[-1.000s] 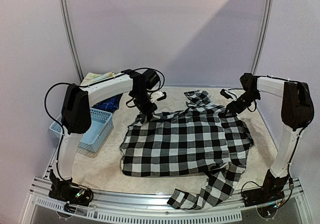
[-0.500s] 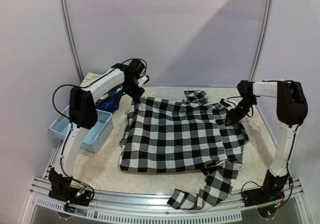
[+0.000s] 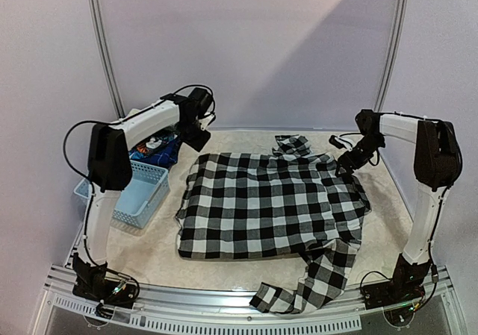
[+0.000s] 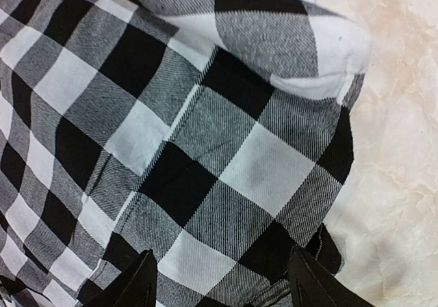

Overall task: Fold and stack the mixed laundry pile
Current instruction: Smooth out the flattened shirt at the center of the board, then move the flattened shirt to the center of the board.

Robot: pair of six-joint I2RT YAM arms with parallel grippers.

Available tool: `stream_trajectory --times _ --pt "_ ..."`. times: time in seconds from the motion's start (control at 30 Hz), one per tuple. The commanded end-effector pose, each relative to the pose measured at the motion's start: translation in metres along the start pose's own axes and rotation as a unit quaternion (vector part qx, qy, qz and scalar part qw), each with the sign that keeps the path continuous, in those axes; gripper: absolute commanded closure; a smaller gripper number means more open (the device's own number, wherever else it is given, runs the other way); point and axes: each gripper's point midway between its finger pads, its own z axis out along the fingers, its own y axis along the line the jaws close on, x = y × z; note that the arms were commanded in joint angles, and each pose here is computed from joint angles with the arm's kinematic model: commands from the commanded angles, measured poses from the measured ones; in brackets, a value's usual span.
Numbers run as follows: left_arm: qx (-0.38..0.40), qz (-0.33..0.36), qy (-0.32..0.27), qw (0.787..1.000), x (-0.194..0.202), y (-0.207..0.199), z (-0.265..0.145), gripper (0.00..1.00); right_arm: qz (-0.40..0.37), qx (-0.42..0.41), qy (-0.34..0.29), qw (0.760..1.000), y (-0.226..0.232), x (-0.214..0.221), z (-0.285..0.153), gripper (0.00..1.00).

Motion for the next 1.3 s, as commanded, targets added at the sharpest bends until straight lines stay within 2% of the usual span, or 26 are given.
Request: stream_trajectory --times 0.0,0.23,0.37,0.73,0.9,1.0,1.1,1.27 --pt "0.075 -0.01 -0.04 0.996 0.008 -0.041 -0.064 0.5 -0.011 -0.016 0.017 1.0 0.005 0.01 0.007 0.35" --pt "0.213 -0.035 0.091 0.972 0.129 -0.121 -0.041 0.55 -0.015 -0.011 0.065 0.998 0.009 0.047 0.021 0.35" --pt "0.228 -0.045 0.126 0.964 0.174 -0.136 -0.04 0.56 -0.024 0.003 0.086 0.996 0.012 0.066 0.018 0.35" --pt "0.236 -0.059 0.202 0.949 0.266 -0.164 -0.045 0.58 -0.028 0.006 0.162 0.986 0.032 0.135 0.019 0.35" --pt "0.237 -0.046 0.208 0.948 0.283 -0.179 -0.06 0.59 -0.022 -0.024 0.198 0.98 0.056 0.167 0.009 0.38" --pt "0.232 -0.038 0.206 0.95 0.278 -0.176 -0.073 0.59 -0.026 -0.03 0.201 0.979 0.063 0.169 -0.006 0.38" --pt "0.221 -0.019 0.201 0.954 0.267 -0.165 -0.089 0.59 -0.03 -0.032 0.186 0.982 0.065 0.153 -0.031 0.38" --pt "0.188 0.018 0.164 0.968 0.222 -0.139 -0.116 0.56 -0.038 -0.016 0.104 0.994 0.058 0.095 -0.07 0.32"
